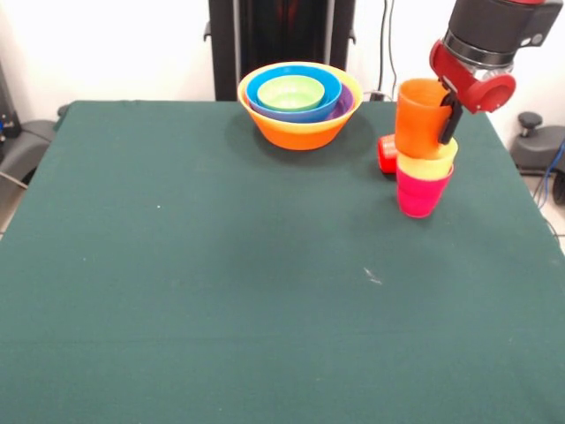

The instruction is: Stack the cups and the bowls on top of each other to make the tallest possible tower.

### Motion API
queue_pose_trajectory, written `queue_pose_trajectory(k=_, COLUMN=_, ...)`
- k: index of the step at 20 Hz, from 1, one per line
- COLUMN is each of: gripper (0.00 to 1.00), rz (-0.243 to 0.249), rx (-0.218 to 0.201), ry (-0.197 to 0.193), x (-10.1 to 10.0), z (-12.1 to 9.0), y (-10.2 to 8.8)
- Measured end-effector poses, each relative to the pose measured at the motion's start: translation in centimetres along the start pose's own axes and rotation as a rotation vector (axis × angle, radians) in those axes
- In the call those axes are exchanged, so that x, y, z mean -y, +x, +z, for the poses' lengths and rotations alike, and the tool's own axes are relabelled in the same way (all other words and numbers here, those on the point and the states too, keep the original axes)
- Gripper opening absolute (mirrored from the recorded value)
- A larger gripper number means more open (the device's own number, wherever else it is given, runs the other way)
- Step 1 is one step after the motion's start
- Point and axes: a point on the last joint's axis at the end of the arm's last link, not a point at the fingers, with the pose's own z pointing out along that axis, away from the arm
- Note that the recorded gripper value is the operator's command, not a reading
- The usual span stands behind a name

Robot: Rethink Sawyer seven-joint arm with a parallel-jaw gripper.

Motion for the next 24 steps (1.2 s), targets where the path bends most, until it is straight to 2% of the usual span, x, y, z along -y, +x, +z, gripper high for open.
queue_pose_trajectory(k=10, gripper=0.0, rz=0.019, rx=0.003, ry=0.049, x=2.8, z=2.0, y=0.0)
queue_pose_trajectory(k=16, gripper=0.0, rz=0.029, rx=0.02, ry=0.032, x=3.1, z=2.3, y=-0.5)
queue_pose_trajectory(k=24, gripper=0.0, rz=0.029, rx=0.02, ry=0.032, x=3.2, z=2.3, y=-0.5)
